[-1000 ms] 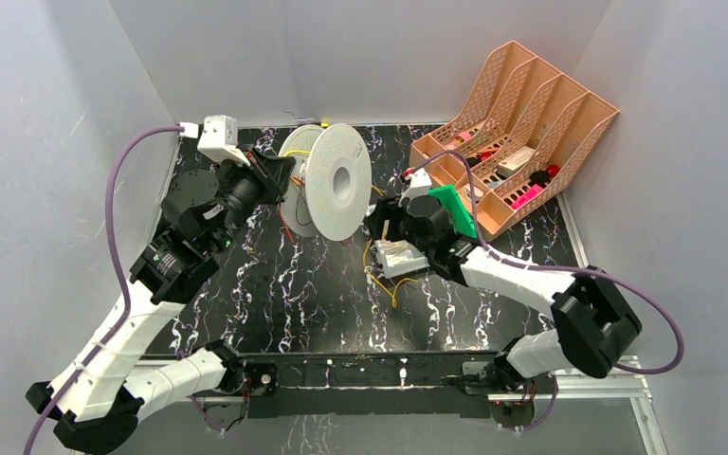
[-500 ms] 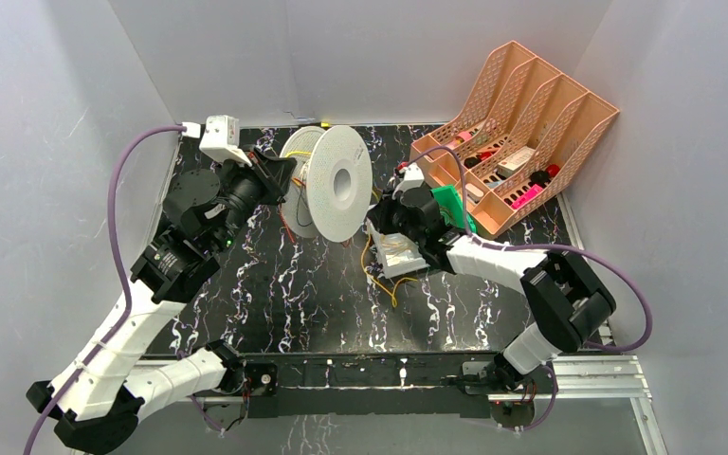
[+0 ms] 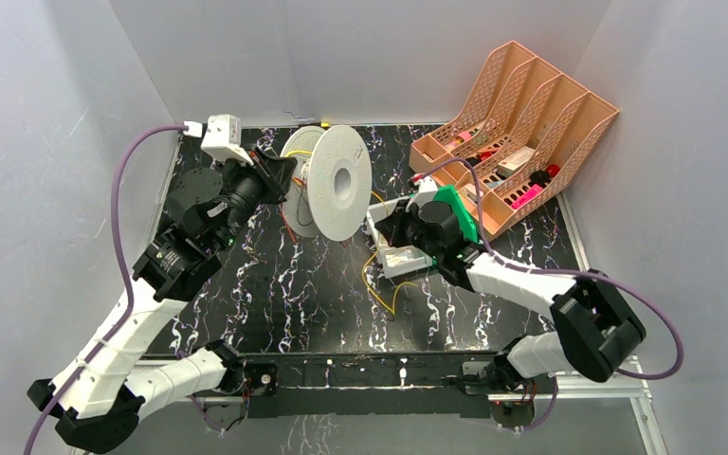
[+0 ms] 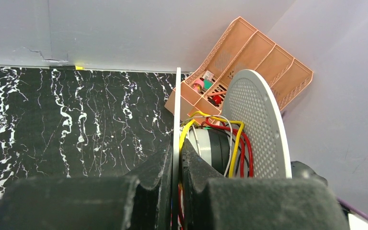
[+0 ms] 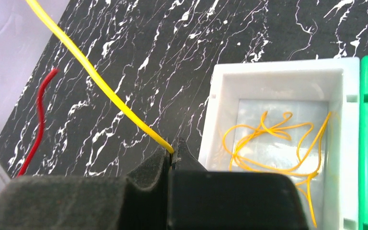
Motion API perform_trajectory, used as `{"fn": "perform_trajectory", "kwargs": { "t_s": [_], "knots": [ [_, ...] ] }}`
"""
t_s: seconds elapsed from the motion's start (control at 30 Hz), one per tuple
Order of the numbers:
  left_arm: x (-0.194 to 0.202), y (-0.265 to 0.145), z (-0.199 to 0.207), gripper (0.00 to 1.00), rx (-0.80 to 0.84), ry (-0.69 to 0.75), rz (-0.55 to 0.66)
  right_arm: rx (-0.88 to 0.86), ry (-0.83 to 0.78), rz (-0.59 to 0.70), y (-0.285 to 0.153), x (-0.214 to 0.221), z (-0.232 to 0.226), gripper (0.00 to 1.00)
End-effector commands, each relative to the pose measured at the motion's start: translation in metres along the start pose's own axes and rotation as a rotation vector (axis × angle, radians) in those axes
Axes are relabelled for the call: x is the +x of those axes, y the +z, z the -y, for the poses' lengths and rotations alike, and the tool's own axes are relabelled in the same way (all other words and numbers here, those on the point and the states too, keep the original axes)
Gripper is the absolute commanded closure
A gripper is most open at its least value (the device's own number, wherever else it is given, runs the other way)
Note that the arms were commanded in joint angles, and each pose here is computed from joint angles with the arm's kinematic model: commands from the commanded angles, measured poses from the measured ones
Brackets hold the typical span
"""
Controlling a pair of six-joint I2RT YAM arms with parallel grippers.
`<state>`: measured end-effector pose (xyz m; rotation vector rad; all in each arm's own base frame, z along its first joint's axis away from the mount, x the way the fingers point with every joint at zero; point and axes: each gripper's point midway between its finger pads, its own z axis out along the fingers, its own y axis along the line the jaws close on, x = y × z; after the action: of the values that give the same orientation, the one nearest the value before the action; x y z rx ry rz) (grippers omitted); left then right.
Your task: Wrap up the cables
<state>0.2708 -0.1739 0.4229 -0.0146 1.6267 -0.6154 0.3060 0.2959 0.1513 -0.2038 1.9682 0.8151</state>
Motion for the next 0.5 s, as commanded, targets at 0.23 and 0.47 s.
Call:
{"fn": "perform_trajectory", "kwargs": {
  "t_s": [0.23,0.47],
  "knots": [
    [-0.056,-0.004,0.020,1.00,0.053,-0.078,0.176,-0.091,0.010,-0.034,-0.034,0.029,-0.022,1.00],
    [-0.055,0.000,0.020,1.00,0.046,-0.095,0.177,-0.126,0.020,-0.098,-0.033,0.062,-0.037,1.00]
  ]
}}
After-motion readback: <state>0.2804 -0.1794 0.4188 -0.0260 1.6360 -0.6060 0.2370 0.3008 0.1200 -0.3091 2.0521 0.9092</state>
